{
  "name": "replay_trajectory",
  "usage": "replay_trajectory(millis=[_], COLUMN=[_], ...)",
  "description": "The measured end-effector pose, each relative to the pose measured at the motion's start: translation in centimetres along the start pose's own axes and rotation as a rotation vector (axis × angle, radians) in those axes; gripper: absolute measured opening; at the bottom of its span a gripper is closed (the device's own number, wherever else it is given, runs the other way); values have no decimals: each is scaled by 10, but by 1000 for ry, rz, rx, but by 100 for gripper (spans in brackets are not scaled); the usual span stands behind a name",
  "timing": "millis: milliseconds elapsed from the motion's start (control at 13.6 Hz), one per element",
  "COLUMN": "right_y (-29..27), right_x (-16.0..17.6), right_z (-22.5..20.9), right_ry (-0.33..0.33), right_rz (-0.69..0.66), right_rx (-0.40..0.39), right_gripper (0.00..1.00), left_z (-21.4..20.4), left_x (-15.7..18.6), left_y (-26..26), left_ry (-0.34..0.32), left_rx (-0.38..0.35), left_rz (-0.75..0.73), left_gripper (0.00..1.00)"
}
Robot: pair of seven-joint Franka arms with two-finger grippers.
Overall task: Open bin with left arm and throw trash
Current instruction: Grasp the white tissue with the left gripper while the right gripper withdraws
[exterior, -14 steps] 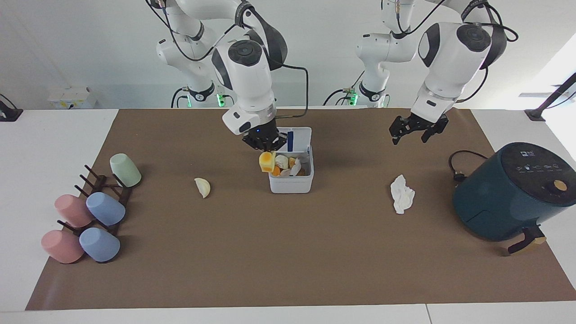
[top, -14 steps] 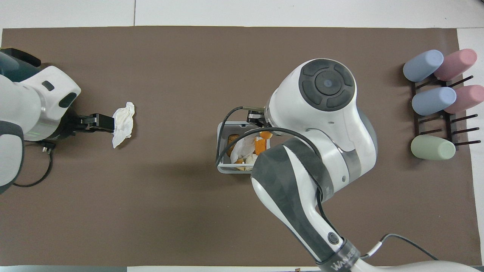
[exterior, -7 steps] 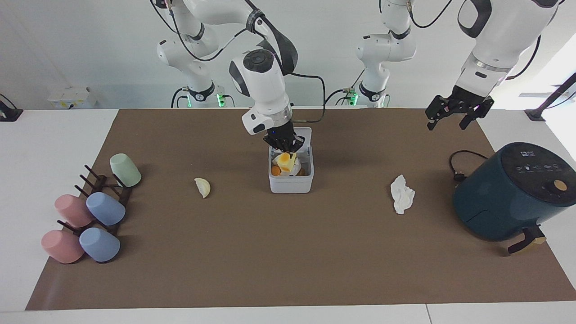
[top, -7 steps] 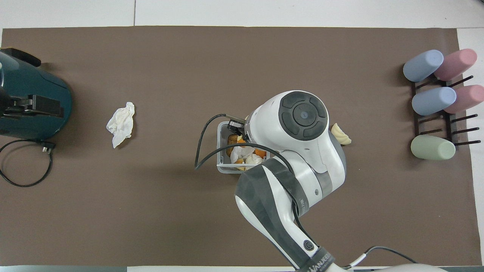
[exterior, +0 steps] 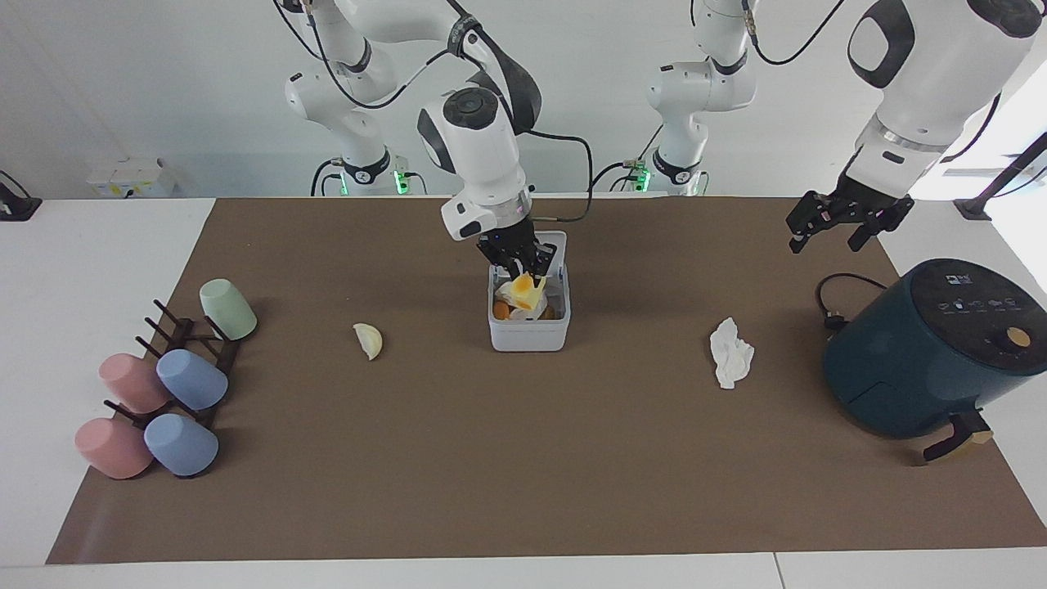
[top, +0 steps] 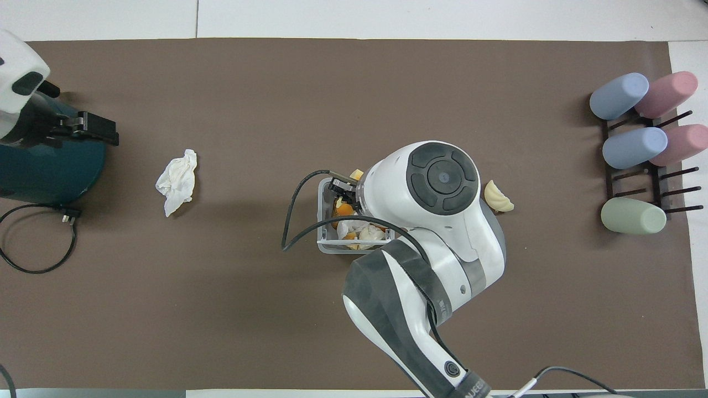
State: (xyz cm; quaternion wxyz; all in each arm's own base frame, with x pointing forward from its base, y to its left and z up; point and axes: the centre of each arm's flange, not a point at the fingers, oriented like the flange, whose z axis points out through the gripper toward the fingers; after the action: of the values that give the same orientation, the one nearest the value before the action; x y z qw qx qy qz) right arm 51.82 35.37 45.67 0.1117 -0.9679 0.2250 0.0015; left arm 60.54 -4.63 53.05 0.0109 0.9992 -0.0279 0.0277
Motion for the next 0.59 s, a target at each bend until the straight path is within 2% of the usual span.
replay_trajectory(millis=[294,589], right_y=[0,1], right_x=[0,-1], right_z=[1,2], right_ry=[-1,-31], right_rz=[1,28], right_rx=[-1,17], right_gripper=[52,48], left_z=[105,175], left_x=[-8,-26], left_y=[2,12], left_ry=[15,35], left_rx=[0,-1], left_rz=[8,26], left_gripper=[100,100])
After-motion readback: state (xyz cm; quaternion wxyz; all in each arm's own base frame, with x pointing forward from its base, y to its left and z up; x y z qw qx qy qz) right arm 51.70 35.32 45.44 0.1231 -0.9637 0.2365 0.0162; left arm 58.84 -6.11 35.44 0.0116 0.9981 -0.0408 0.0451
